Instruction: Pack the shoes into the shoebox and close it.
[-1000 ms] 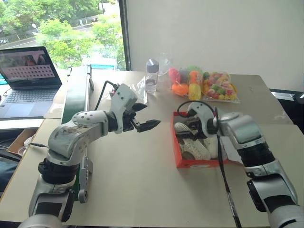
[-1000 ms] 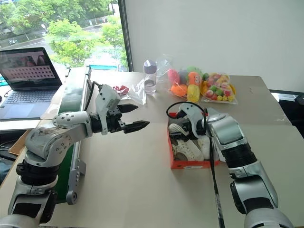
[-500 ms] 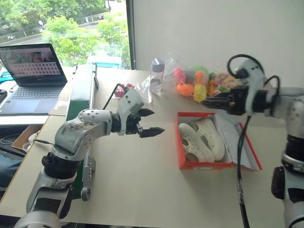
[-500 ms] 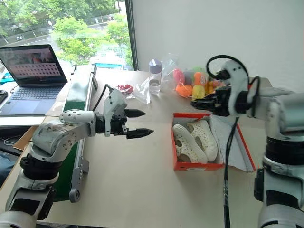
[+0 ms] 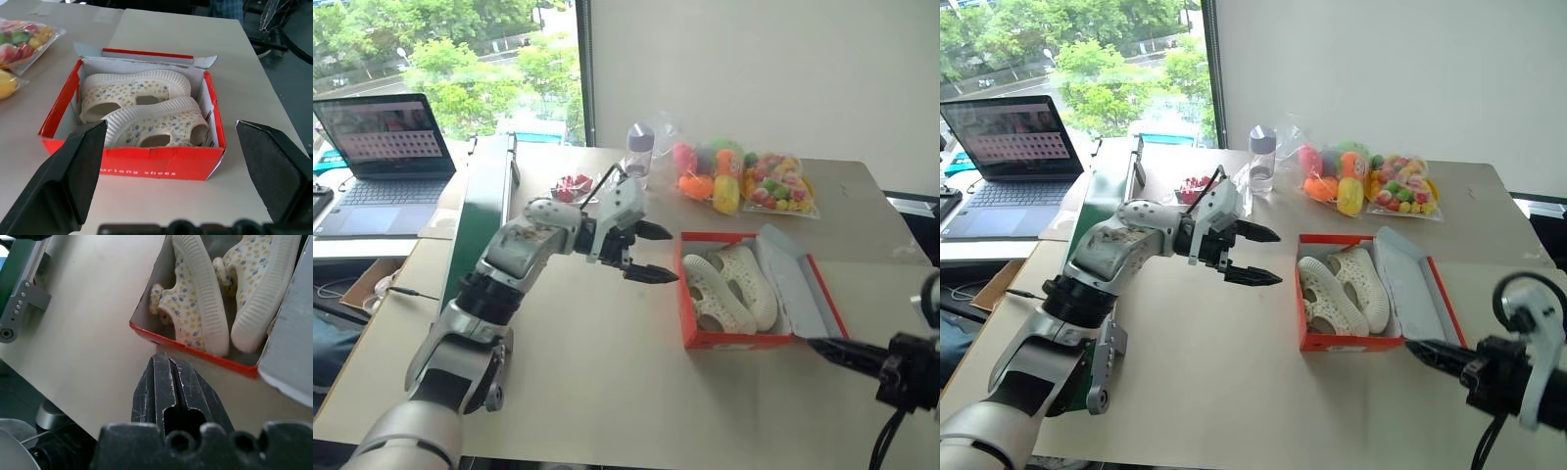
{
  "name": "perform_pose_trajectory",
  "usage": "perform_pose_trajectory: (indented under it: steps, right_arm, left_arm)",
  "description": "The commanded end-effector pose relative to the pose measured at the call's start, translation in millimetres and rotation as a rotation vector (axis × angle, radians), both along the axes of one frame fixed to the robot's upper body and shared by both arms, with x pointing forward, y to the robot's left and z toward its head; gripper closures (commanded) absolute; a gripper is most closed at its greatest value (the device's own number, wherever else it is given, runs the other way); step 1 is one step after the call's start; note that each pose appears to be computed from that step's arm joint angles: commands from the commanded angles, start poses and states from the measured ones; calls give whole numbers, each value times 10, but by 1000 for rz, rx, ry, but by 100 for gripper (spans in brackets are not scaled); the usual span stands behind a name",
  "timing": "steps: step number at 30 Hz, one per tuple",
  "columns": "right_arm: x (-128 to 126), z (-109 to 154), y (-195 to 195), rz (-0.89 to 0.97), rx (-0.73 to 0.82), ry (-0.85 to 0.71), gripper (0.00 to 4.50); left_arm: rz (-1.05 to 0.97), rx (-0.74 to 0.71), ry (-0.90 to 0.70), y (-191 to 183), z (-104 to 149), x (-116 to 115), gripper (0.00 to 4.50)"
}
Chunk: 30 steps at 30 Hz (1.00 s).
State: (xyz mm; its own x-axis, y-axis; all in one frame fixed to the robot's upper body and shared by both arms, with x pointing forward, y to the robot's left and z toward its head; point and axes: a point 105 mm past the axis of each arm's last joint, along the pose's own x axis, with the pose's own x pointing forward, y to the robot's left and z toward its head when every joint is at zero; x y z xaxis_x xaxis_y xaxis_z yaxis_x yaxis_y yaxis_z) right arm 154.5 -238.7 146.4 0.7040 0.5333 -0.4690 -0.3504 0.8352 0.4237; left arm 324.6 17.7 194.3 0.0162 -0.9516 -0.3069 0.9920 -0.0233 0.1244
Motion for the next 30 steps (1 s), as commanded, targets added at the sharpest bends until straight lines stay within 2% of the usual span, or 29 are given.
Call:
perform_pose_trajectory:
  steps: [1,7,16,23,27,30]
  right_arm:
    - [38,-182,-95,-168,30,-12,445]
    - [156,-761,-260,-330,4,86,445]
    - [538,-1329,-627,-486,9,51,445]
    - [871,-1407,-790,-563,81,-38,445]
    - [1039,-1263,-999,-667,152,-134,445]
    - [1035,-1084,-1184,-719,177,-205,445]
  left_arm:
    - [-37,-5,-62,-51,142,12,0]
    - [-19,7,-68,37,179,-10,0]
    - [73,29,-48,261,208,-66,0]
    - [100,61,-30,400,212,-114,0]
    - [101,68,-20,434,217,-153,0]
    - [93,79,-12,454,205,-199,0]
